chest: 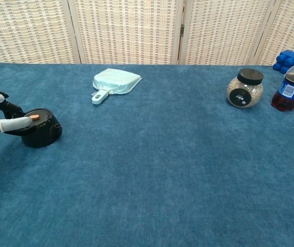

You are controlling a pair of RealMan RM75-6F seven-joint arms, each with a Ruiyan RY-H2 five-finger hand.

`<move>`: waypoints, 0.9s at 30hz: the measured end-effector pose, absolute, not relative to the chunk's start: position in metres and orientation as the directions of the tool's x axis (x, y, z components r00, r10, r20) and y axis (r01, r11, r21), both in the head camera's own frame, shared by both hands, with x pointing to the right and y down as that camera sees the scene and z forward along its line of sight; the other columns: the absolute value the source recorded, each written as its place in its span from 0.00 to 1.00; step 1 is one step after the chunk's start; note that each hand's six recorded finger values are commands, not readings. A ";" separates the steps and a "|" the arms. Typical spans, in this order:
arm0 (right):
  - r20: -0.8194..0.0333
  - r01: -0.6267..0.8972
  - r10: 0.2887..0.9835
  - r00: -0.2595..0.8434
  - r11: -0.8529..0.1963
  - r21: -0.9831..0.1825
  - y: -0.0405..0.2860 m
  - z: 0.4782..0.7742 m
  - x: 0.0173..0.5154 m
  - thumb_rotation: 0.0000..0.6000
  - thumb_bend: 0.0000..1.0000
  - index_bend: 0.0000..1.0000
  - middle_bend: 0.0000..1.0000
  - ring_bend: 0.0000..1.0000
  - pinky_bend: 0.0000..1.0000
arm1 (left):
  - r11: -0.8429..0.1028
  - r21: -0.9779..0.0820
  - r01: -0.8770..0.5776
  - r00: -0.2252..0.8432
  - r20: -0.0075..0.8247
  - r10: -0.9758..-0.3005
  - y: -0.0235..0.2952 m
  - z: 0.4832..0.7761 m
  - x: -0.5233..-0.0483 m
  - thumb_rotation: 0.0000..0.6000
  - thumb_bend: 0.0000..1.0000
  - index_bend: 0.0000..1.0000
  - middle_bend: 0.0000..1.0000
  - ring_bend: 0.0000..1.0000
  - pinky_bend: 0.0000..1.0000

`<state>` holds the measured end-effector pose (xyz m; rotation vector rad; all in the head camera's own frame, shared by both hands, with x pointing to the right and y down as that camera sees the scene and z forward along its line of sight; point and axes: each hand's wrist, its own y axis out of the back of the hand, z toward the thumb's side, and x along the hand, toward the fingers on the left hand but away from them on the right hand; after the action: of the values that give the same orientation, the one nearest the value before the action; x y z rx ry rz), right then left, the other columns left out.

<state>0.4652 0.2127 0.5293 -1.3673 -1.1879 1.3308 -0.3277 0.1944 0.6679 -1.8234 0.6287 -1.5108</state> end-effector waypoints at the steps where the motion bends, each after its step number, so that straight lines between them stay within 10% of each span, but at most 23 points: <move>1: -0.174 0.062 0.984 -0.024 -0.172 -0.983 0.213 0.529 0.465 1.00 0.17 0.51 0.42 0.32 0.28 | -0.655 -0.754 0.054 0.211 0.650 -0.731 0.195 0.668 -0.328 0.00 0.11 0.47 0.39 0.30 0.00; 27: -0.185 0.063 0.982 -0.041 -0.182 -0.981 0.217 0.531 0.471 1.00 0.17 0.51 0.42 0.32 0.28 | -0.662 -0.747 0.053 0.213 0.656 -0.724 0.199 0.675 -0.321 0.00 0.11 0.52 0.50 0.40 0.00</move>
<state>0.4708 0.2169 0.5310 -1.3669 -1.1944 1.3519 -0.3210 0.1985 0.6748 -1.8356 0.6222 -1.5137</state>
